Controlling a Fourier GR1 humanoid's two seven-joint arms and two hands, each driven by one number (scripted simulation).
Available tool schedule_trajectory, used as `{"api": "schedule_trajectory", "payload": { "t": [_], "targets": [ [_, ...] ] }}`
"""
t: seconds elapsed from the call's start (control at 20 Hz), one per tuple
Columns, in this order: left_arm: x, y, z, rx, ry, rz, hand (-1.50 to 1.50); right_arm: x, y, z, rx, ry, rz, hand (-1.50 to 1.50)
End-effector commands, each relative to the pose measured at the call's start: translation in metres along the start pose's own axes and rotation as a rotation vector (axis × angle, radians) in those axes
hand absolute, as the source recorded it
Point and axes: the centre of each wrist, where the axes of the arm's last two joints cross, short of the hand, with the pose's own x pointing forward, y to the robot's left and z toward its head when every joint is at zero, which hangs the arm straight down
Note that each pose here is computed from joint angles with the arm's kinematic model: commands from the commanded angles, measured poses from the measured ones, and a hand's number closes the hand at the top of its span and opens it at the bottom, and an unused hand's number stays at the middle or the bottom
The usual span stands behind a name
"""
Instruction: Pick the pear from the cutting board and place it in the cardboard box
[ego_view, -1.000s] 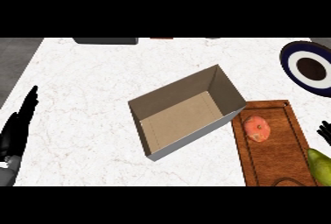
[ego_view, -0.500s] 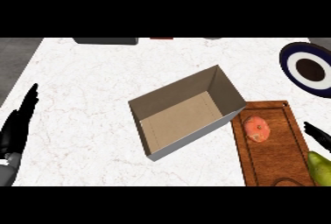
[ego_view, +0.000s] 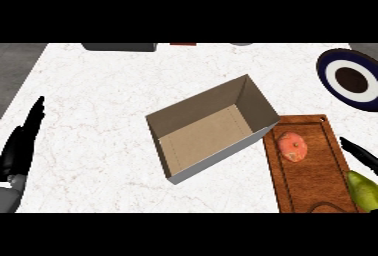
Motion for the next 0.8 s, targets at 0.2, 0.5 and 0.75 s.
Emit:
{"api": "schedule_trajectory", "payload": {
  "t": [0.2, 0.5, 0.75],
  "targets": [
    [0.000, -0.004, -0.004, 0.008, 0.001, -0.014, 0.00, 0.009, -0.003, -0.017, 0.076, -0.255, -0.180, -1.50],
    [0.005, -0.002, -0.002, 0.008, 0.008, -0.008, 0.00, 0.015, -0.004, -0.016, 0.069, -0.295, -0.181, -1.50],
    [-0.014, 0.013, 0.012, 0.015, 0.018, 0.007, 0.00, 0.009, 0.001, 0.016, 0.140, -0.220, -0.124, -1.50]
  ]
}}
